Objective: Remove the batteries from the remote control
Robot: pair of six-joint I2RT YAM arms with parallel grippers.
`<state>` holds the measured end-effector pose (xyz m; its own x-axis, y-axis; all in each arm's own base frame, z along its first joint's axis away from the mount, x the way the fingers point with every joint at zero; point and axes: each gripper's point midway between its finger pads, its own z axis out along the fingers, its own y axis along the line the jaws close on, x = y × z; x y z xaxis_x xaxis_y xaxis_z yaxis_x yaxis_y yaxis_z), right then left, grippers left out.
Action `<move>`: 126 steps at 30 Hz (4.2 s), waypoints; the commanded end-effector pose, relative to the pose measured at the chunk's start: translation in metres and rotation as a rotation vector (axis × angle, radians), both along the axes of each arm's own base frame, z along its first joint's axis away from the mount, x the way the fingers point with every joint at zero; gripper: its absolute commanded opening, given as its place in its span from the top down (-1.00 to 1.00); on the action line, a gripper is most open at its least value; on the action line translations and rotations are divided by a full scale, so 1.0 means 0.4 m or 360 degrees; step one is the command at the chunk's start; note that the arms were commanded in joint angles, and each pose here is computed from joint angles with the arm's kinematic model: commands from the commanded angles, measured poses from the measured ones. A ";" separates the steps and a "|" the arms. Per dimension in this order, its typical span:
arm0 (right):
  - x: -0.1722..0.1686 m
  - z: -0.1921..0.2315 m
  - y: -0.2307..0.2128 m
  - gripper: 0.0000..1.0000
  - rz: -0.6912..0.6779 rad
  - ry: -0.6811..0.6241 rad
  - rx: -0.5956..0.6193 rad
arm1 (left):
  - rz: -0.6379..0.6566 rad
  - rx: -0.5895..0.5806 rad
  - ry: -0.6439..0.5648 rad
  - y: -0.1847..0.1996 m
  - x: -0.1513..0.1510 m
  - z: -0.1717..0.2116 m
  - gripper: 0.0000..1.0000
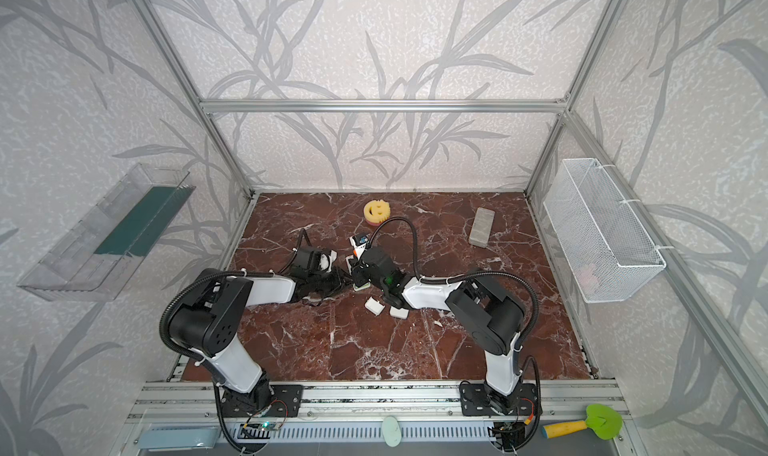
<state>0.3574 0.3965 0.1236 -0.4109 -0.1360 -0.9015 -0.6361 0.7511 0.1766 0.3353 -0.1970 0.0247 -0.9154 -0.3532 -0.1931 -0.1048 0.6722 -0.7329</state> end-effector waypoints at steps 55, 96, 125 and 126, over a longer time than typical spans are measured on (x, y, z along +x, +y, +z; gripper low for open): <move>0.028 -0.065 -0.021 1.00 0.0584 0.0136 0.0363 | 0.0076 -0.0005 0.0107 0.017 0.065 -0.028 0.46; 0.048 -0.028 -0.035 1.00 0.0561 0.0318 0.0634 | 0.0085 -0.0074 0.0156 -0.003 0.011 -0.051 0.50; 0.052 0.007 -0.039 1.00 0.0532 0.0383 0.0568 | 0.0079 -0.0061 0.0147 0.000 0.001 -0.043 0.50; 0.054 0.010 -0.041 1.00 0.0520 0.0376 0.0568 | 0.0077 -0.0065 0.0144 -0.001 0.001 -0.040 0.50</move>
<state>0.3729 0.3803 0.0969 -0.6470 -0.0251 -0.7621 -0.7063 0.3965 0.5865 0.3552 -0.2016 0.0243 -0.9009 -0.4044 -0.1575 -0.1379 0.6108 -0.7797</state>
